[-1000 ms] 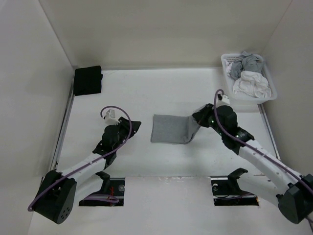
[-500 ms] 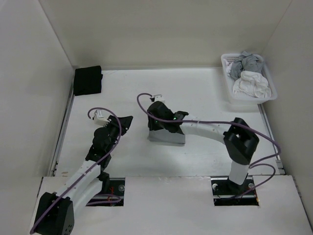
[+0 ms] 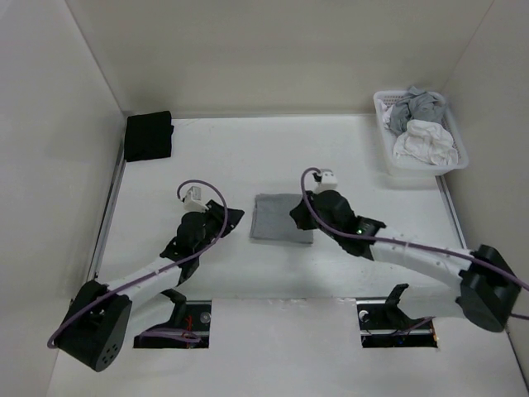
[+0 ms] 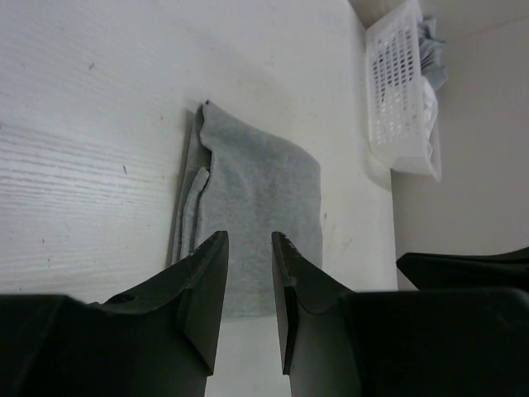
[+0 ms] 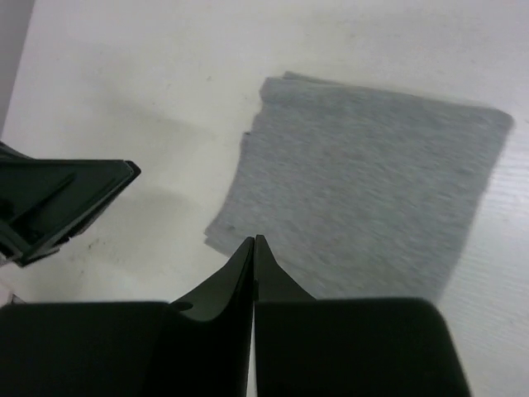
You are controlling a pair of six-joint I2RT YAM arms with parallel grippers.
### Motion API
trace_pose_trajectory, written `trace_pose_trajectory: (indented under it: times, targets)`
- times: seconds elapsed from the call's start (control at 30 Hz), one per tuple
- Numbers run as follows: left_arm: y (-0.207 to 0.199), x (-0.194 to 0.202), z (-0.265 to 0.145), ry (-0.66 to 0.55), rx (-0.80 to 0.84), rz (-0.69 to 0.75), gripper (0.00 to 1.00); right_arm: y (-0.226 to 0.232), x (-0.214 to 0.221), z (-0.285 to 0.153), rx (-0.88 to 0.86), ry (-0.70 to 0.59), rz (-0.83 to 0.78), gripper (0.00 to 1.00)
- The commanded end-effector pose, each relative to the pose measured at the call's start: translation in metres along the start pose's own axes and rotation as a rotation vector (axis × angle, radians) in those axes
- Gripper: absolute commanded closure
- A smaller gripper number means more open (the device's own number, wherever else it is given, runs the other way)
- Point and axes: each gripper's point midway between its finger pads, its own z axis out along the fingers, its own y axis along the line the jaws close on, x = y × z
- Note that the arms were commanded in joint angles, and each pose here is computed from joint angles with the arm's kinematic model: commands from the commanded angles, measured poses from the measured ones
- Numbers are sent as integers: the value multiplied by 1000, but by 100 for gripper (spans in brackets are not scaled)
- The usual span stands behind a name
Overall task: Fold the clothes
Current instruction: Fold the tank top
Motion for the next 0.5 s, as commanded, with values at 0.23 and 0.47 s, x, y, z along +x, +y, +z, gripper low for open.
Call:
trace_pose_trajectory:
  times: [0.23,0.47]
  targets:
    - [40,-12,10,-20,-193,223,65,-118,-39,-75,81,-433,277,80]
    - [39,-12,18,27,-231,305,59,-196,-46,-77,245,-547,347,47]
